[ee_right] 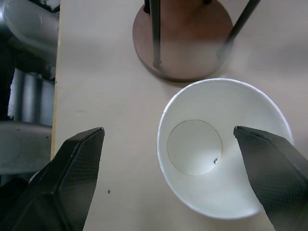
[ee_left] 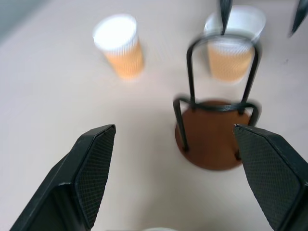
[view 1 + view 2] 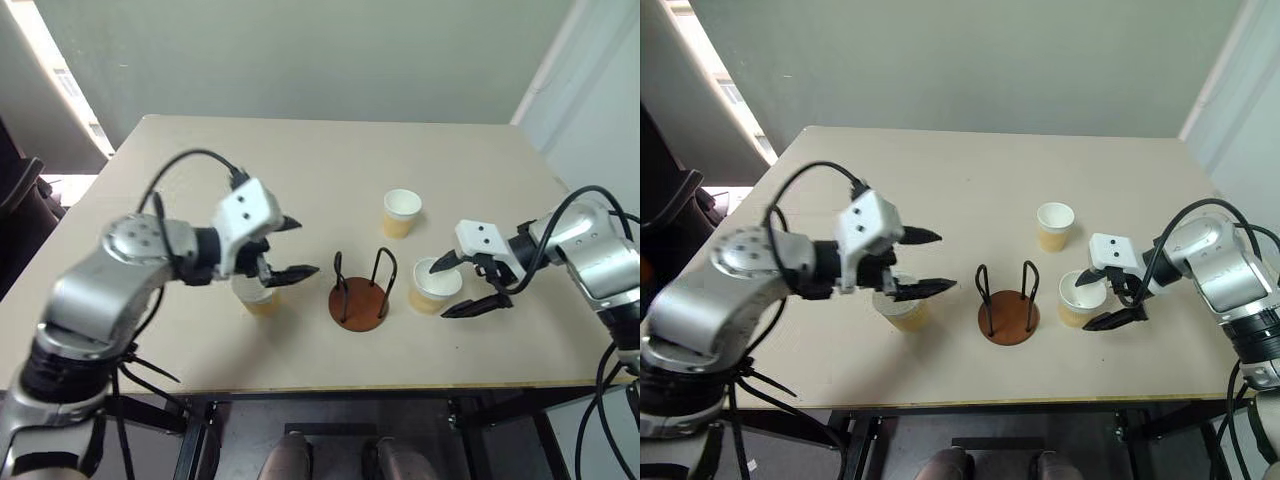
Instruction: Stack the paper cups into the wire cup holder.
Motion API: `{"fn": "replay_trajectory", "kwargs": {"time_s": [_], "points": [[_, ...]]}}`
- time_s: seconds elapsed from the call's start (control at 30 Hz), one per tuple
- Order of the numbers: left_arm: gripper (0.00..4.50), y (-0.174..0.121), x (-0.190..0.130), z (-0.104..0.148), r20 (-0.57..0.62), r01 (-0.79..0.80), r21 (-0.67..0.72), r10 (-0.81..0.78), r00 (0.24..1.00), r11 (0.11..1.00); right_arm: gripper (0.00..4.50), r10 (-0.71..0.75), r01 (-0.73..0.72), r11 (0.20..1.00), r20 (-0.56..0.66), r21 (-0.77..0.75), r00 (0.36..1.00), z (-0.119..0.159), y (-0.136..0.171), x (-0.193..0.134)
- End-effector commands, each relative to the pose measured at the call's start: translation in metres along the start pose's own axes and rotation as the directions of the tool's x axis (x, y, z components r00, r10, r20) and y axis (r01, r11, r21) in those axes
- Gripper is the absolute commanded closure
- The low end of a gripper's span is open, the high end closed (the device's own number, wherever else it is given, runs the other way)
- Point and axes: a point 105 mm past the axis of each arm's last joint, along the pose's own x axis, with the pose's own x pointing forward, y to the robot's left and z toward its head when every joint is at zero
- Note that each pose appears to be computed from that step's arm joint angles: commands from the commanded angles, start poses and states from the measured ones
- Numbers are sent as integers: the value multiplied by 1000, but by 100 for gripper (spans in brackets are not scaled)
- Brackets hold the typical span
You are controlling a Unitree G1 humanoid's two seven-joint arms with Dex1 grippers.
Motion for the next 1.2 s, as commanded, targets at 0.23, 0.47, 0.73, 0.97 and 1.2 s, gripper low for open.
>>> {"fn": "replay_trajectory", "kwargs": {"time_s": [0.23,0.47,0.73,0.97,1.2], "points": [[24,-8,-62,26,17,28,114,-30,999,993,39,-59,55,997,-72,-56,996,-7,-9,15],[24,-6,-93,51,131,-10,106,-4,991,994,270,-66,57,994,-92,-96,994,-9,-12,20],[24,-3,-95,39,91,-44,65,38,995,997,448,-60,50,990,-71,-132,996,3,-13,12],[24,-1,-92,24,40,-47,32,46,998,998,448,-194,208,954,85,-216,977,61,-29,-74],[24,3,-86,18,35,-38,33,37,999,999,448,-4,158,916,386,-369,923,144,-7,-107]]}}
